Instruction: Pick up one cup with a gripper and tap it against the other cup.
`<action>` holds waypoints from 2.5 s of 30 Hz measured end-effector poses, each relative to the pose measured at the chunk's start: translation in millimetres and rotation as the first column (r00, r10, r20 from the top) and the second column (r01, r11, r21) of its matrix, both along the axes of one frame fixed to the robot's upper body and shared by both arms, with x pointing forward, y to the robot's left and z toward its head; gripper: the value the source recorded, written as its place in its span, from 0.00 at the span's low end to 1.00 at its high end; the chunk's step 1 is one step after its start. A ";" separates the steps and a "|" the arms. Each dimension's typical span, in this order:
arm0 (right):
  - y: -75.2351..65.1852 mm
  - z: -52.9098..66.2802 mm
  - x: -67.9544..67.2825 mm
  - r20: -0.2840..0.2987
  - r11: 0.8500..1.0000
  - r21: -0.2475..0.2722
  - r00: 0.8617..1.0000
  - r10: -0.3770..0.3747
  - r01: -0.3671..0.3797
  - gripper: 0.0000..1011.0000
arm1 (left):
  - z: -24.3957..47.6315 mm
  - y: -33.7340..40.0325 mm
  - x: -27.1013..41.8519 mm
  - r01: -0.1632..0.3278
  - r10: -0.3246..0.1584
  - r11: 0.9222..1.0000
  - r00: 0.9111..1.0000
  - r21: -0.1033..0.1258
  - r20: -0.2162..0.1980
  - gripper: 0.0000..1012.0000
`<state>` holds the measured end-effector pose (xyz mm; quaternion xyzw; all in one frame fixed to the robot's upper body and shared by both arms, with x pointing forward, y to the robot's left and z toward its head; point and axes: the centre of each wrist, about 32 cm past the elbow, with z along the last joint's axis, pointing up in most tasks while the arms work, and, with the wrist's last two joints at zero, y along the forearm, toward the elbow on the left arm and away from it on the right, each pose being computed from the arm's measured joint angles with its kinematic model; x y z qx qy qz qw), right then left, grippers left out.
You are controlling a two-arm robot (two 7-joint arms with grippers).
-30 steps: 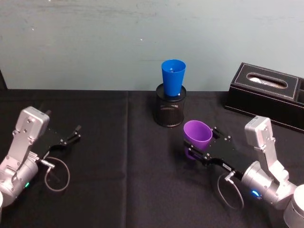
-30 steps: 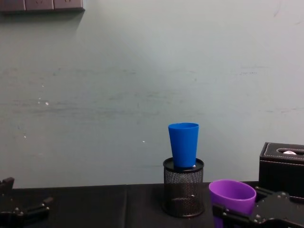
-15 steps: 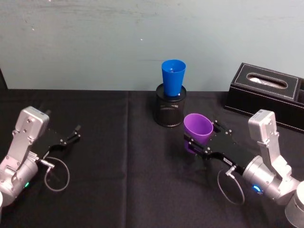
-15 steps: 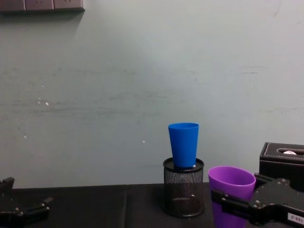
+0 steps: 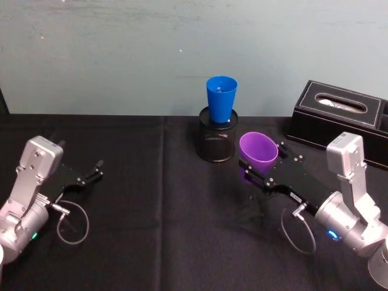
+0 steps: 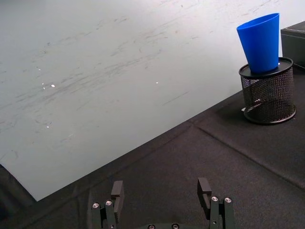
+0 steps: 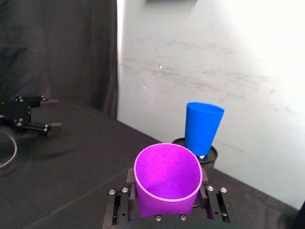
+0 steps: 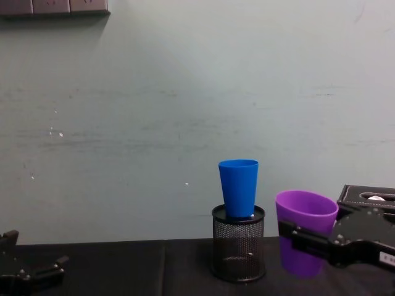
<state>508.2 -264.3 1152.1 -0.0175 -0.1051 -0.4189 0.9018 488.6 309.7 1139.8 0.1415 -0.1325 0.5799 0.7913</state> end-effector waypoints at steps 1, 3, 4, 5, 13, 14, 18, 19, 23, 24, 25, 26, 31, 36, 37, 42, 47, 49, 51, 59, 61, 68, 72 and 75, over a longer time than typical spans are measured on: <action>-0.8 1.5 -0.8 0.008 1.000 0.002 1.000 -0.004 0.004 0.72 | 0.0 0.0 0.0 0.000 0.000 1.000 1.000 0.000 0.000 1.00; -1.7 3.0 -1.5 0.017 1.000 0.006 1.000 -0.006 0.006 0.72 | 0.0 0.0 0.0 0.000 0.000 1.000 1.000 0.000 0.000 1.00; -2.3 4.2 -1.9 0.025 1.000 0.012 1.000 -0.008 0.008 0.72 | 0.0 0.0 0.0 0.000 0.000 1.000 1.000 0.000 0.000 1.00; -2.7 4.7 -1.9 0.029 1.000 0.014 1.000 -0.009 0.008 0.72 | 0.0 0.0 0.0 0.000 0.000 1.000 1.000 0.000 0.000 1.00; -4.0 5.9 -1.8 0.040 1.000 0.025 0.999 -0.007 0.006 0.72 | 0.0 0.0 0.0 0.000 0.000 1.000 1.000 0.000 0.000 1.00; -4.0 5.9 -1.8 0.040 1.000 0.025 0.999 -0.007 0.006 0.72 | 0.0 0.0 0.0 0.000 0.000 1.000 1.000 0.000 0.000 1.00; -3.7 5.8 -1.8 0.039 1.000 0.024 0.999 -0.006 0.005 0.72 | 0.0 0.0 0.0 0.000 0.000 1.000 1.000 0.000 0.000 1.00; -3.7 5.8 -1.8 0.039 1.000 0.024 0.999 -0.006 0.005 0.72 | 0.0 0.0 0.0 0.000 0.000 1.000 1.000 0.000 0.000 1.00; -3.5 5.7 -1.8 0.038 1.000 0.023 0.999 -0.006 0.005 0.72 | 0.0 0.0 0.0 0.000 0.000 1.000 1.000 0.000 0.000 1.00; -3.5 5.7 -1.8 0.038 1.000 0.023 0.999 -0.006 0.005 0.72 | 0.0 0.0 0.0 0.000 0.000 1.000 1.000 0.000 0.000 1.00; -3.5 5.7 -1.9 0.037 1.000 0.023 0.999 -0.006 0.005 0.72 | 0.0 0.0 0.0 0.000 0.000 1.000 1.000 0.000 0.000 1.00; -3.5 5.7 -1.9 0.037 1.000 0.022 0.999 -0.006 0.005 0.72 | 0.0 0.0 0.0 0.000 0.000 1.000 1.000 0.000 0.000 1.00; -3.3 5.6 -1.9 0.036 1.000 0.022 0.999 -0.006 0.005 0.72 | 0.0 0.0 0.0 0.000 0.000 1.000 1.000 0.000 0.000 1.00; -3.3 5.5 -1.9 0.036 1.000 0.021 0.999 -0.006 0.006 0.72 | 0.0 0.0 0.0 0.000 0.000 1.000 1.000 0.000 0.000 1.00; -3.3 5.5 -1.9 0.036 1.000 0.021 0.999 -0.007 0.006 0.72 | 0.0 0.0 0.0 0.000 0.000 1.000 1.000 0.000 0.000 1.00; -3.3 5.6 -1.9 0.036 1.000 0.020 0.999 -0.007 0.006 0.72 | 0.0 0.0 0.0 0.000 0.000 1.000 1.000 0.000 0.000 1.00; -3.3 5.5 -1.9 0.035 1.000 0.020 0.999 -0.007 0.006 0.72 | 0.0 0.0 0.0 0.000 0.000 1.000 1.000 0.000 0.000 1.00; -3.3 5.5 -1.9 0.035 1.000 0.020 0.999 -0.007 0.006 0.72 | 0.0 0.0 0.0 0.000 0.000 1.000 1.000 0.000 0.000 1.00; -3.3 5.5 -1.9 0.035 1.000 0.020 0.999 -0.007 0.006 0.72 | 0.0 0.0 0.0 0.000 0.000 1.000 1.000 0.000 0.000 1.00; -3.3 5.6 -1.9 0.035 1.000 0.020 0.999 -0.007 0.006 0.72 | 0.0 0.0 0.0 0.000 0.000 1.000 1.000 0.000 0.000 1.00; -3.3 5.6 -1.9 0.035 1.000 0.020 0.999 -0.007 0.006 0.72 | 0.0 0.0 0.0 0.000 0.000 1.000 1.000 0.000 0.000 1.00; -3.3 5.6 -1.9 0.035 1.000 0.020 0.999 -0.007 0.006 0.72 | 0.0 0.0 0.0 0.000 0.000 1.000 1.000 0.000 0.000 1.00; -3.3 5.5 -1.9 0.035 1.000 0.020 0.999 -0.007 0.006 0.72 | 0.0 0.0 0.0 0.000 0.000 1.000 1.000 0.000 0.000 1.00; -3.3 5.6 -1.9 0.035 1.000 0.020 0.999 -0.007 0.006 0.72 | 0.0 0.0 0.0 0.000 0.000 1.000 1.000 0.000 0.000 1.00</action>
